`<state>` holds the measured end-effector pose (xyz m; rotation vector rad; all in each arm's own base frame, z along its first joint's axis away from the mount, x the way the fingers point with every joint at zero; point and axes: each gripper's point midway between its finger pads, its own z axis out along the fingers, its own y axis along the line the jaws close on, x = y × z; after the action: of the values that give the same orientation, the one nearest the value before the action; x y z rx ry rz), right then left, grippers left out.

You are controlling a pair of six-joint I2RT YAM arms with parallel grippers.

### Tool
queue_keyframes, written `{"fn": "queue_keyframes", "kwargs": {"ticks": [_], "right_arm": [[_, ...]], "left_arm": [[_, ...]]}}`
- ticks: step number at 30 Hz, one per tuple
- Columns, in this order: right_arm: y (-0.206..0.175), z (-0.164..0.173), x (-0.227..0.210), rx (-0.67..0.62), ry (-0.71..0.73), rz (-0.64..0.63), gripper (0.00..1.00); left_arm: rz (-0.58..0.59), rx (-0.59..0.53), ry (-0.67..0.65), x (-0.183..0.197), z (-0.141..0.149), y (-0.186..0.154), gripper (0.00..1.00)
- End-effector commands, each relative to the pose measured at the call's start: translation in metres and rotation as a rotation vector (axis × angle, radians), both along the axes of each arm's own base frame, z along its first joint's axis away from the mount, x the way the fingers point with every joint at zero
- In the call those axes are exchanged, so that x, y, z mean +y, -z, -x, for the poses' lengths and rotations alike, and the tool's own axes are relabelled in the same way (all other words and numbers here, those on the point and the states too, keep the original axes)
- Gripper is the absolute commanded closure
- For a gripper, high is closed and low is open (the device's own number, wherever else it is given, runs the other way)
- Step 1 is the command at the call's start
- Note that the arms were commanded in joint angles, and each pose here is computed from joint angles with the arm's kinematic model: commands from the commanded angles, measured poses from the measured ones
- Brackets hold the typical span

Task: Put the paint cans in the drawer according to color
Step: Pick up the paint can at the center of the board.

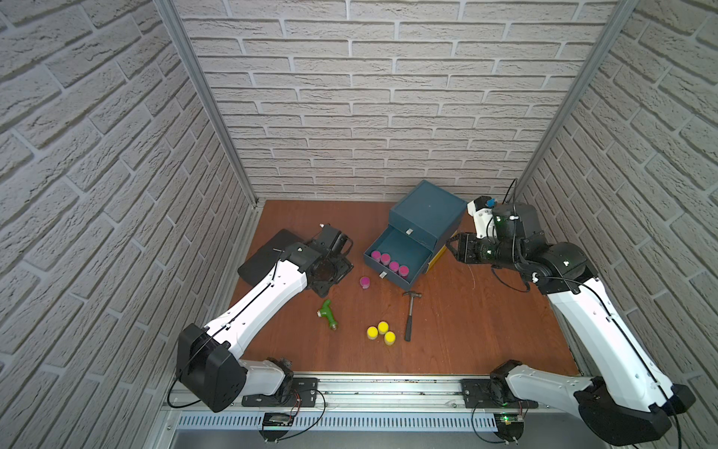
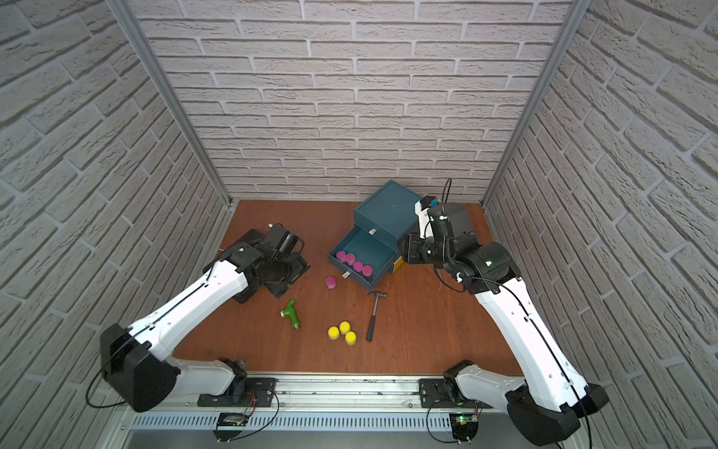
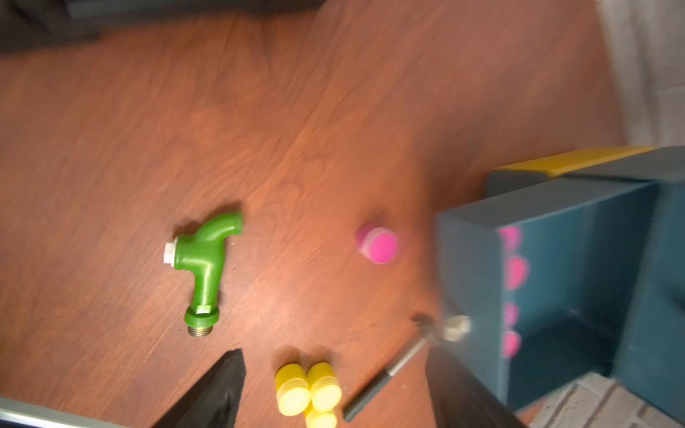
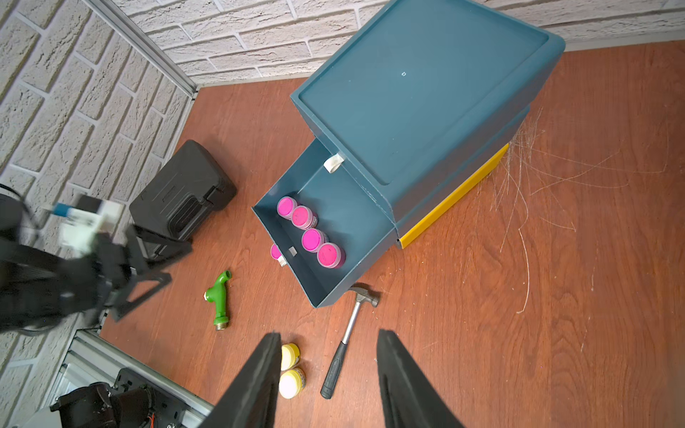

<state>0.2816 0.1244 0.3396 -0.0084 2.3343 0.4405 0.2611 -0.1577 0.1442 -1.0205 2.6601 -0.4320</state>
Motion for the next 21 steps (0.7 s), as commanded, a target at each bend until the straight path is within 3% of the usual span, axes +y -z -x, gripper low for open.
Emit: {"fn": "queue_keyframes", "kwargs": {"ticks": [1, 11, 21], "right_arm": [[-0.006, -0.007, 0.005, -0.022, -0.005, -0.028, 0.52], [-0.009, -0.008, 0.004, -0.026, -0.003, -0.020, 0.52], [-0.007, -0.005, 0.000, -0.026, 0.005, -0.006, 0.52]], "left_arm": [[0.165, -0.097, 0.011, -0.031, -0.028, 0.009, 0.18], [0.150, 0.017, 0.118, -0.064, -0.047, 0.058, 0.17], [0.150, 0.010, 0.136, -0.073, -0.062, 0.076, 0.18]]}}
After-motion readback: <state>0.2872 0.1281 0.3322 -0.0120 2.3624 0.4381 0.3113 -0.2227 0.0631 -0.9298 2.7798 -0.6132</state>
